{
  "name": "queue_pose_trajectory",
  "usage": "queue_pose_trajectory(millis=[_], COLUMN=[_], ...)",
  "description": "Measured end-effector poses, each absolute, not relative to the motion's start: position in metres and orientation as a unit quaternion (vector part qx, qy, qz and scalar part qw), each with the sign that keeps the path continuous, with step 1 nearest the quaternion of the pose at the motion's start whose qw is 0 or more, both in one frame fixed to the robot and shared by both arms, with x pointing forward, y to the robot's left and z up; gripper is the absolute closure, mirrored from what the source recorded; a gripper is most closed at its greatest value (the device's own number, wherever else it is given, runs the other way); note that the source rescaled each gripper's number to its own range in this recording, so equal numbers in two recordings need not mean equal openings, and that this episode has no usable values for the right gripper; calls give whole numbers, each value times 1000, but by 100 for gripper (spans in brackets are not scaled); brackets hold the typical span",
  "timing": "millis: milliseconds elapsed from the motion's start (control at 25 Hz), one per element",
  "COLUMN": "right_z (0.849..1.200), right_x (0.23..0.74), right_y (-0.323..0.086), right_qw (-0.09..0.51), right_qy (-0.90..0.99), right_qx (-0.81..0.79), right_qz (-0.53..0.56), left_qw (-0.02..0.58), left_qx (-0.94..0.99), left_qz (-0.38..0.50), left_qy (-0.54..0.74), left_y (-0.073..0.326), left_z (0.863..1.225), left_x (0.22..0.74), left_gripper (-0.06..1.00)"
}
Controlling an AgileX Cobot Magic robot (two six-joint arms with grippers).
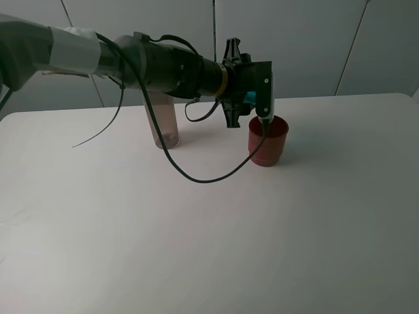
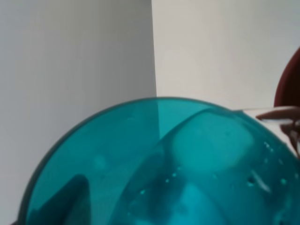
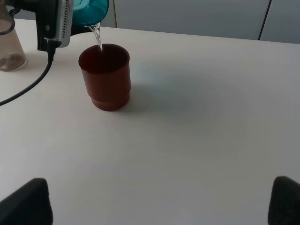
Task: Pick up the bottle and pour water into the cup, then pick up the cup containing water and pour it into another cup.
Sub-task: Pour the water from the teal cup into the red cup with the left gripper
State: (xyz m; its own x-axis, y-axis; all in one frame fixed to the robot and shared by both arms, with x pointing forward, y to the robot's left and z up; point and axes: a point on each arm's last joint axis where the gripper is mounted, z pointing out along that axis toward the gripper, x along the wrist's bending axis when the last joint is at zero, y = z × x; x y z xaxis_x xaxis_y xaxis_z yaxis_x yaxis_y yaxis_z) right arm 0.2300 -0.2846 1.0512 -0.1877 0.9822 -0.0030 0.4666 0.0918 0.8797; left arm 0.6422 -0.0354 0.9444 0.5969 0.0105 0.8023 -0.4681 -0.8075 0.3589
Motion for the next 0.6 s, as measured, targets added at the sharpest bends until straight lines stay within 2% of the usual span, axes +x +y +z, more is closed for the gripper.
queue_pose_trajectory(millis=[600], right_z=[1051], right_x=[230], right_y=[-285], right_qw=[327], right_qy=[662], right_qx=[547], right_qz=[394], left_qw=[252], left_qx=[839], left_qz=[444], left_qy=[-190], left_y=[-37], left_z=[944], left_x=[641], left_gripper=[81])
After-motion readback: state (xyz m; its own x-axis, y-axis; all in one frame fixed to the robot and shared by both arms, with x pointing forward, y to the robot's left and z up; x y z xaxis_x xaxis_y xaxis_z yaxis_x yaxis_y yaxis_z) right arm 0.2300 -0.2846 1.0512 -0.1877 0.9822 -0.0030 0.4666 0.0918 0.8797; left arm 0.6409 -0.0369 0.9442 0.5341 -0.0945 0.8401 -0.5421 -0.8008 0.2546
